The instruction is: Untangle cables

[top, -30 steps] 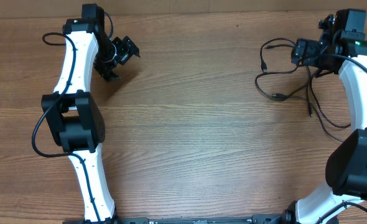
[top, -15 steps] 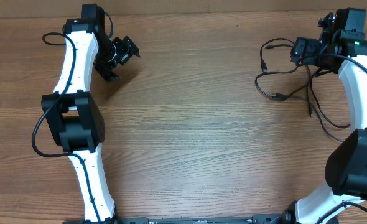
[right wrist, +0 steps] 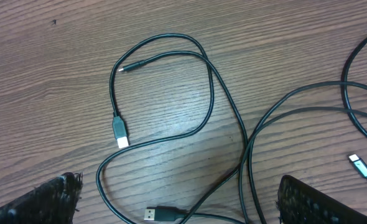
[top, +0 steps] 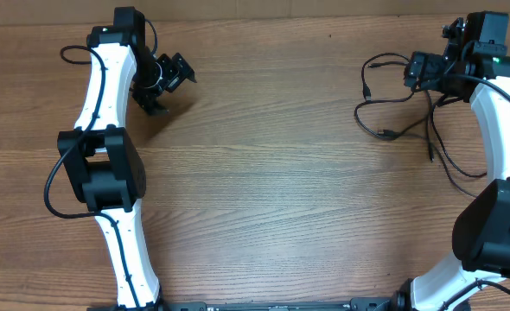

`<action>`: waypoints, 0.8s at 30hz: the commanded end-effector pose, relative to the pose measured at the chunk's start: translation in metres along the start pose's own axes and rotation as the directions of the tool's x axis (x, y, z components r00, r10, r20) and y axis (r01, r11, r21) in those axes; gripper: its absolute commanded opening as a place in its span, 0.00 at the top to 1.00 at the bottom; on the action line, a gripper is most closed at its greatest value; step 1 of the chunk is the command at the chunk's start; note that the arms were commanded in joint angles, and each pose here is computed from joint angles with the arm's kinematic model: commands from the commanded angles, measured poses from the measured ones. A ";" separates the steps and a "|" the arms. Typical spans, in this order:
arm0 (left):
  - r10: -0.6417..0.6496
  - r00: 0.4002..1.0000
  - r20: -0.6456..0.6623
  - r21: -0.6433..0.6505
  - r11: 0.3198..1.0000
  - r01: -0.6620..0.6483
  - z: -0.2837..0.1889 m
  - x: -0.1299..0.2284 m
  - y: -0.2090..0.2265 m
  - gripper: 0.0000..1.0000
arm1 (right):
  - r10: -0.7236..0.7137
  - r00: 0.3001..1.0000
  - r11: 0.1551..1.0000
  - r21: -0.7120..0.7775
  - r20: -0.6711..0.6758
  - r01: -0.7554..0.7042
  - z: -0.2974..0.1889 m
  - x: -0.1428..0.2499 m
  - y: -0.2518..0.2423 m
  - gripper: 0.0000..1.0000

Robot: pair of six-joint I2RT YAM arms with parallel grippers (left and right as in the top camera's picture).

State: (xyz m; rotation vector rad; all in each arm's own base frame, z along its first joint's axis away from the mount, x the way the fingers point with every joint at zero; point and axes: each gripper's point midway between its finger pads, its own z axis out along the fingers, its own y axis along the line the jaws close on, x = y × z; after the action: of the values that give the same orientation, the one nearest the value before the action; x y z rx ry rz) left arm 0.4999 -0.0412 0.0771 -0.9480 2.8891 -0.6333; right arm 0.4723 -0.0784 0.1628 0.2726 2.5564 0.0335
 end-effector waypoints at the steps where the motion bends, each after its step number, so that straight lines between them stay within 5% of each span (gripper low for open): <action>1: 0.232 0.971 -0.055 0.248 0.945 -0.211 -0.019 0.018 -0.039 0.01 | 0.001 1.000 1.000 -0.012 0.018 -0.001 -0.003 -0.005 0.003 0.00; 7: 0.417 0.909 0.022 0.307 0.862 -0.403 -0.074 0.041 -0.058 0.01 | 0.001 1.000 1.000 -0.012 0.018 -0.001 -0.003 -0.005 0.003 0.00; 16: 0.497 0.809 0.313 0.032 0.846 -0.532 -0.214 0.080 -0.042 0.00 | 0.001 1.000 1.000 -0.011 0.018 -0.001 -0.003 -0.005 0.003 0.00; 24: 0.501 0.679 0.536 -0.212 0.859 -0.467 -0.324 0.130 0.002 0.00 | 0.001 1.000 1.000 -0.012 0.018 -0.001 -0.003 -0.005 0.003 0.00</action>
State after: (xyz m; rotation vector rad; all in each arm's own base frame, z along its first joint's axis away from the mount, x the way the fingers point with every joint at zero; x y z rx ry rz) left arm 0.3556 -0.0251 0.3771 -0.2009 2.4508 -0.3835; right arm 0.4724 -0.0784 0.1628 0.2726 2.5560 0.0335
